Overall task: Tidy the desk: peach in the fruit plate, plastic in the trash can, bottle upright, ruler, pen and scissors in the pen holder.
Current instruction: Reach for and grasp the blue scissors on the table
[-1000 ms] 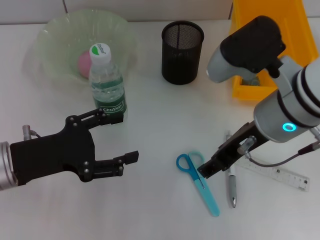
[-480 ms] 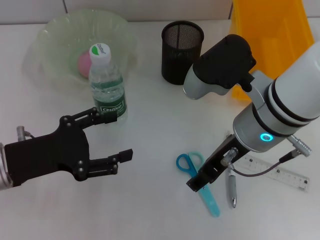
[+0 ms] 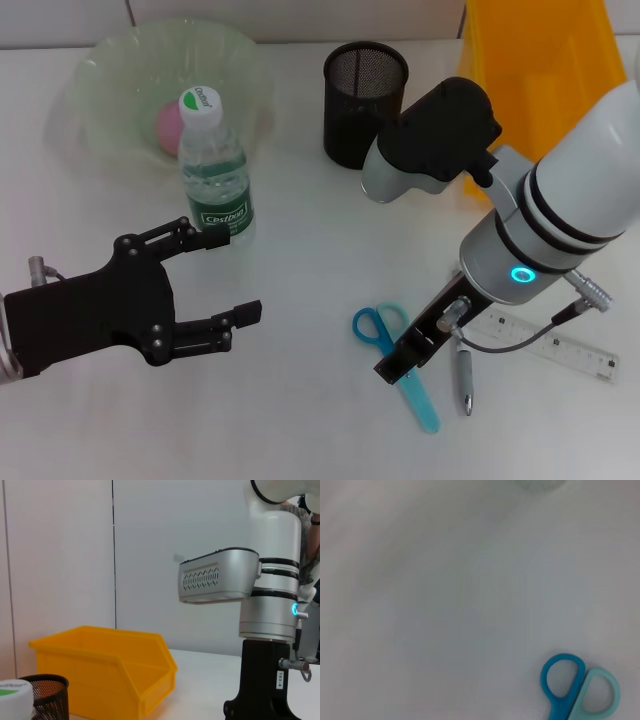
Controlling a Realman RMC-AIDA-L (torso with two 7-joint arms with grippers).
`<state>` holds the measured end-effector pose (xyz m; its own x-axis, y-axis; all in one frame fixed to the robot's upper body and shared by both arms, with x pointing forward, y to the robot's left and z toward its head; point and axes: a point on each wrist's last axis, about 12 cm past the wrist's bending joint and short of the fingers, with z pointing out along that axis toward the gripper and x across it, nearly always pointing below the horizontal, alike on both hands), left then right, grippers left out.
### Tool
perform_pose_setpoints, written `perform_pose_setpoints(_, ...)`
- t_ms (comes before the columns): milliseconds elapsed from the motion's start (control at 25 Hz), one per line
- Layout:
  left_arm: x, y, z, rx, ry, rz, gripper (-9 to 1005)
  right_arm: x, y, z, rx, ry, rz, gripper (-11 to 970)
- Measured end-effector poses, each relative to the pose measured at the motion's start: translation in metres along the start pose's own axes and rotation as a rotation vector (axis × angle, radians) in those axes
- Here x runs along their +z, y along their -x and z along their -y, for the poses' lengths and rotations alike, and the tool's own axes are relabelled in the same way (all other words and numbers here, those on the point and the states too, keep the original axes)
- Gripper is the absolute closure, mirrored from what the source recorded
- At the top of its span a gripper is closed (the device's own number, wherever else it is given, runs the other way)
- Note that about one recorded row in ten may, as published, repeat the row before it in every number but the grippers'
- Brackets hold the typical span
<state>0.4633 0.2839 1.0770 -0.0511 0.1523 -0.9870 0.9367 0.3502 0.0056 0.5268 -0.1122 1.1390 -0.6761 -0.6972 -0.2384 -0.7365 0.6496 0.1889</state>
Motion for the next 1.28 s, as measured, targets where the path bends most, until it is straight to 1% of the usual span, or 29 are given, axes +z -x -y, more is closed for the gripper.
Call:
perform_pose_setpoints(360,0.0,0.0,0.0,-0.004,-0.008,0.008,150,0.008,0.002,0.001,0.007,0.011,-0.014,225)
perform_pose_setpoints(920,-0.001,-0.001,0.003,0.0,-0.012,0.01,150,0.014,0.005,0.002,0.005,0.008,-0.014,242)
perform_pose_setpoints(1200,0.0,-0.001,0.002,0.001,-0.012,0.011,150,0.018,0.005,0.002,0.007,0.014,-0.029,404)
perform_pose_setpoints(1280,0.0,-0.001,0.002,0.001,-0.013,0.012,150,0.019,0.005,0.002,0.007,0.014,-0.029,404)
